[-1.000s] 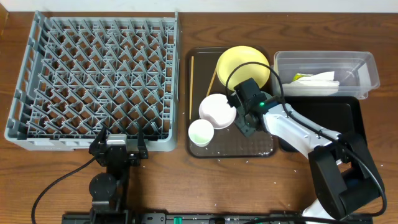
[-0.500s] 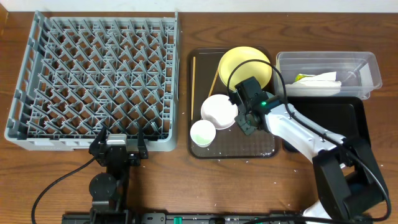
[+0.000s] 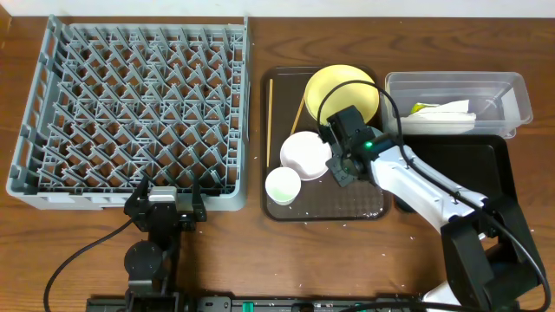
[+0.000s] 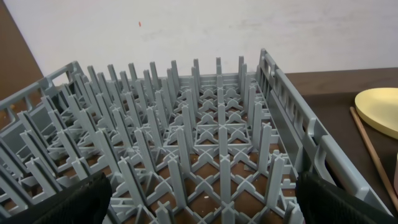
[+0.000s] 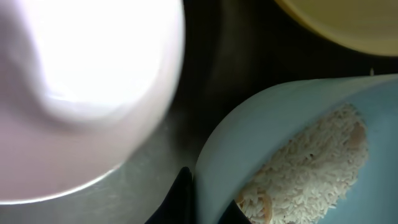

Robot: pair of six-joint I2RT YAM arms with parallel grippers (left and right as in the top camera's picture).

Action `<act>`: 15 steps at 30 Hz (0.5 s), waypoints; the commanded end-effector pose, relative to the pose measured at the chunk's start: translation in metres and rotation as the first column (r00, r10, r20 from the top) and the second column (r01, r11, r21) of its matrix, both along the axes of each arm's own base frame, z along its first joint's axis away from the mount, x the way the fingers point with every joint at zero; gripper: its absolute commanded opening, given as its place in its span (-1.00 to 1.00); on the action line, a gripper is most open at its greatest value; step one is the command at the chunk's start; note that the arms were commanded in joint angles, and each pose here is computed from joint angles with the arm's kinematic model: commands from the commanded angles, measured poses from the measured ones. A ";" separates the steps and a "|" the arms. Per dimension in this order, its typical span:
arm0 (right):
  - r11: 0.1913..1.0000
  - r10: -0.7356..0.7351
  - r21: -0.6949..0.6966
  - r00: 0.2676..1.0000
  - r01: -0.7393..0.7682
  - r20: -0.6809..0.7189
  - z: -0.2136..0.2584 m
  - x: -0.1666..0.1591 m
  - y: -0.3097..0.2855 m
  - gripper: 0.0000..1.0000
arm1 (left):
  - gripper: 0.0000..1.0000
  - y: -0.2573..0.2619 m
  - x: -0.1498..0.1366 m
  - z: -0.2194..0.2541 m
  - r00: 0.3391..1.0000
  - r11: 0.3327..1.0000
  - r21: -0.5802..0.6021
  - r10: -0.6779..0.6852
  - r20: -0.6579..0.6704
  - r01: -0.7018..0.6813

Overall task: Sort waste into correct bins and load items into the dishwasher
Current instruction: 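Lift the blue bowl and carry it right over the black tray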

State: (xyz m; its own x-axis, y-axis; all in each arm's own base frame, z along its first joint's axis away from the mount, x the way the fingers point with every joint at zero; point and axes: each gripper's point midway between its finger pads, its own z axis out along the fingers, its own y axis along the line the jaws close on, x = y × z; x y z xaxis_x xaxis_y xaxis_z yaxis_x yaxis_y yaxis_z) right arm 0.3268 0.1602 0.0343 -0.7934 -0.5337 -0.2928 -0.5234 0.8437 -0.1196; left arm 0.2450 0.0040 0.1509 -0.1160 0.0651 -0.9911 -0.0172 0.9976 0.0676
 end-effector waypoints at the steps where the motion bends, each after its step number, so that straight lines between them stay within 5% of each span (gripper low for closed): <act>1: 0.998 -0.003 0.064 0.997 -0.002 0.076 0.035 0.016 0.023 -0.98 | 0.92 0.004 -0.001 -0.018 0.998 1.000 0.009 0.021 -0.055 -0.020; 15: 0.971 -0.060 0.236 0.994 0.036 0.097 0.127 0.004 0.035 -0.98 | 0.92 0.004 -0.001 -0.018 0.998 1.000 0.009 0.021 -0.055 -0.020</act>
State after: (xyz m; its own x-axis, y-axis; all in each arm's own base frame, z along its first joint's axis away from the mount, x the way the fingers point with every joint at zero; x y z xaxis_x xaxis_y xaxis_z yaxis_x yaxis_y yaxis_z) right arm 0.3313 0.1879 0.1130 -0.7992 -0.4708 -0.3737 -0.4972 0.8671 -0.0291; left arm 0.2450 0.0040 0.1509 -0.1160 0.0651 -0.9911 -0.0172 0.9976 0.0676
